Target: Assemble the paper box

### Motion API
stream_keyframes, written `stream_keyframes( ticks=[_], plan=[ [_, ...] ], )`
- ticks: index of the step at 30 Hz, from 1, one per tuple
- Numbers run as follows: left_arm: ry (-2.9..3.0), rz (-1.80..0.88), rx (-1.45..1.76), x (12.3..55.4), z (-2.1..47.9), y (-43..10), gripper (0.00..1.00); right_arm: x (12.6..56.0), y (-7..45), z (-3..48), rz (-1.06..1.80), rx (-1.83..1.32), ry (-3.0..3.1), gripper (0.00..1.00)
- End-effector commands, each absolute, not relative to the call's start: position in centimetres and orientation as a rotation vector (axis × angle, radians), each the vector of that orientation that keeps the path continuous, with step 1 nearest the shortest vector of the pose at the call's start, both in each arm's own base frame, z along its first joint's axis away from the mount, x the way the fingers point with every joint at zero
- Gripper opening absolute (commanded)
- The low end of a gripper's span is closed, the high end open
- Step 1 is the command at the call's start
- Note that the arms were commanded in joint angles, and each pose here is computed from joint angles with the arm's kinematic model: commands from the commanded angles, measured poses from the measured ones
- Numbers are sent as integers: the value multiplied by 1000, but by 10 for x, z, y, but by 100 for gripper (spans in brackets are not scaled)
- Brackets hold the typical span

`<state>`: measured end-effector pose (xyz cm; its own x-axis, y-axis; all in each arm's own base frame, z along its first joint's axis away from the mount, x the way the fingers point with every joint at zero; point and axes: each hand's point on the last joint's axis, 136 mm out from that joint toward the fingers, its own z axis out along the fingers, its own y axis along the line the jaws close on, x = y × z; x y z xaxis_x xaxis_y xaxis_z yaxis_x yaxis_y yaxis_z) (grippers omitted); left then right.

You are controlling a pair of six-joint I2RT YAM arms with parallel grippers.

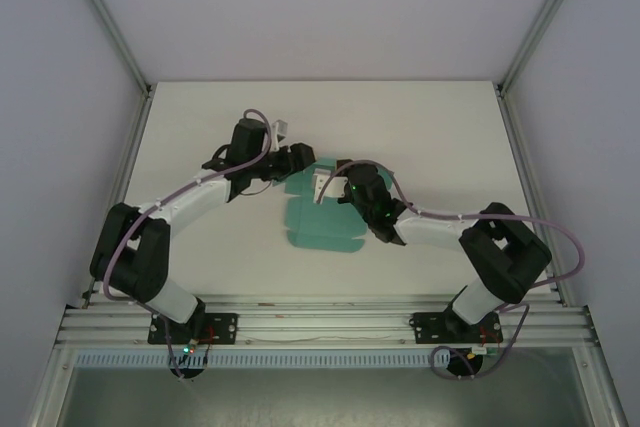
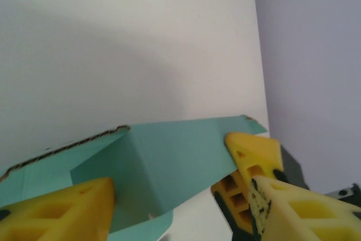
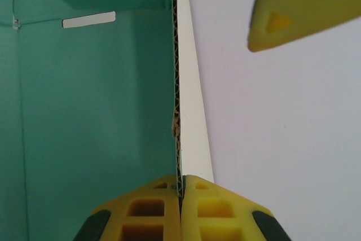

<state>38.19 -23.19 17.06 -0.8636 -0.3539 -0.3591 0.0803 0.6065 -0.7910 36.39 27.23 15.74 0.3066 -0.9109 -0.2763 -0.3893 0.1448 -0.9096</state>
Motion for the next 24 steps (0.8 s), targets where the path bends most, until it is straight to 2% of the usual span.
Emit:
stream_keyframes(
  ticks=[1,5,7,11,17,24],
  plan=[
    [2274,-1262,-237,391,179,-242,57,359,278,169,-542,-1399,1249,0],
    [2237,-1300,-286,397,177,-245,43,354,280,170,-506,-1407,1247,0],
    [2222,-1329,-300,397,178,-247,41,352,282,171,-487,-1404,1244,0],
    [2200,-1349,-322,396,179,-249,26,352,282,174,-479,-1395,1246,0],
    [2169,-1362,-367,395,181,-247,16,352,282,172,-479,-1400,1248,0],
    [2139,-1362,-397,394,186,-243,12,351,282,170,-480,-1412,1251,0]
  ],
)
